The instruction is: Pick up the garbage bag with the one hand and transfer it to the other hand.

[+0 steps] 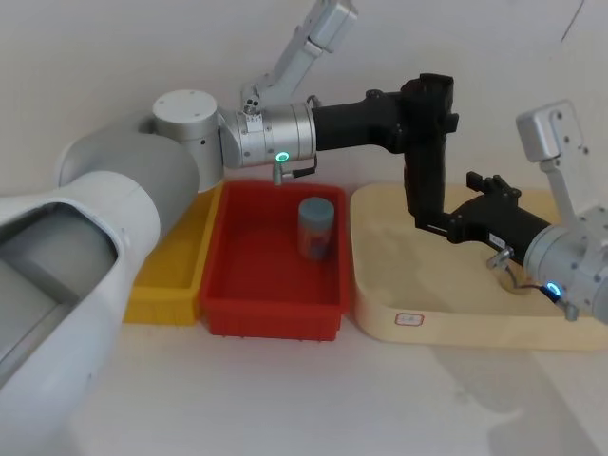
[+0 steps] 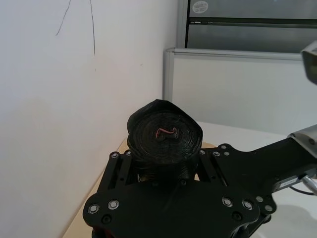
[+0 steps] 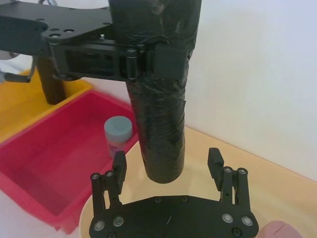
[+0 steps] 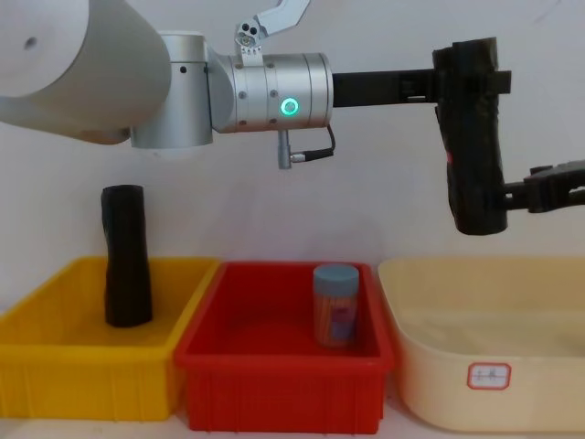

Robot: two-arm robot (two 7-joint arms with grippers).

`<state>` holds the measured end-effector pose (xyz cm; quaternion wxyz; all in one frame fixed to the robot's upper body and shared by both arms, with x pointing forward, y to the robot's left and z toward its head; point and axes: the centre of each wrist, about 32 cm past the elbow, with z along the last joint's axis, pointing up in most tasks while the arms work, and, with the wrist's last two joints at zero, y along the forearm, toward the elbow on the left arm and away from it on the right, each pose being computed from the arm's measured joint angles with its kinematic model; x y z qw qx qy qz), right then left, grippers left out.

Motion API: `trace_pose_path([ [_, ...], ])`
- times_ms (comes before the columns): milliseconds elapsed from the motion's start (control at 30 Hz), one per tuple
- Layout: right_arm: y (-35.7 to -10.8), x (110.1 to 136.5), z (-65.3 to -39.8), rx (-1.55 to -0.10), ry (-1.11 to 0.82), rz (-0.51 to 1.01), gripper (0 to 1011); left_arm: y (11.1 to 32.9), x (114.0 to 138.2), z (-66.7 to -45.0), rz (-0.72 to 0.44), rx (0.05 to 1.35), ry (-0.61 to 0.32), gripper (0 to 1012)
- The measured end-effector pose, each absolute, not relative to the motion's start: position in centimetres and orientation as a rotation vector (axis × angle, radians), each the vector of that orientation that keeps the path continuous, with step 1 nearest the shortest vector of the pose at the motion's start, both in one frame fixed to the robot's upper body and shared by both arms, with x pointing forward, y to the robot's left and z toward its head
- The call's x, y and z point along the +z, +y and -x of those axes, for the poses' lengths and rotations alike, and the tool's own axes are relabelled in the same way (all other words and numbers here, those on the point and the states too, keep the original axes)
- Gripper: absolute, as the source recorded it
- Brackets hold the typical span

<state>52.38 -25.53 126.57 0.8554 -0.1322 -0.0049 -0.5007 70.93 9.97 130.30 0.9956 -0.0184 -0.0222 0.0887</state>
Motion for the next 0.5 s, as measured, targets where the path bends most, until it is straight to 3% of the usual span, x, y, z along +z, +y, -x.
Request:
trace_pose_path([
  [500, -23.4, 126.4, -54.6, -1.06, -0.005, 0.314, 1000, 10.0, 130.3, -70.9, 0.037, 0.178, -0.045, 497],
])
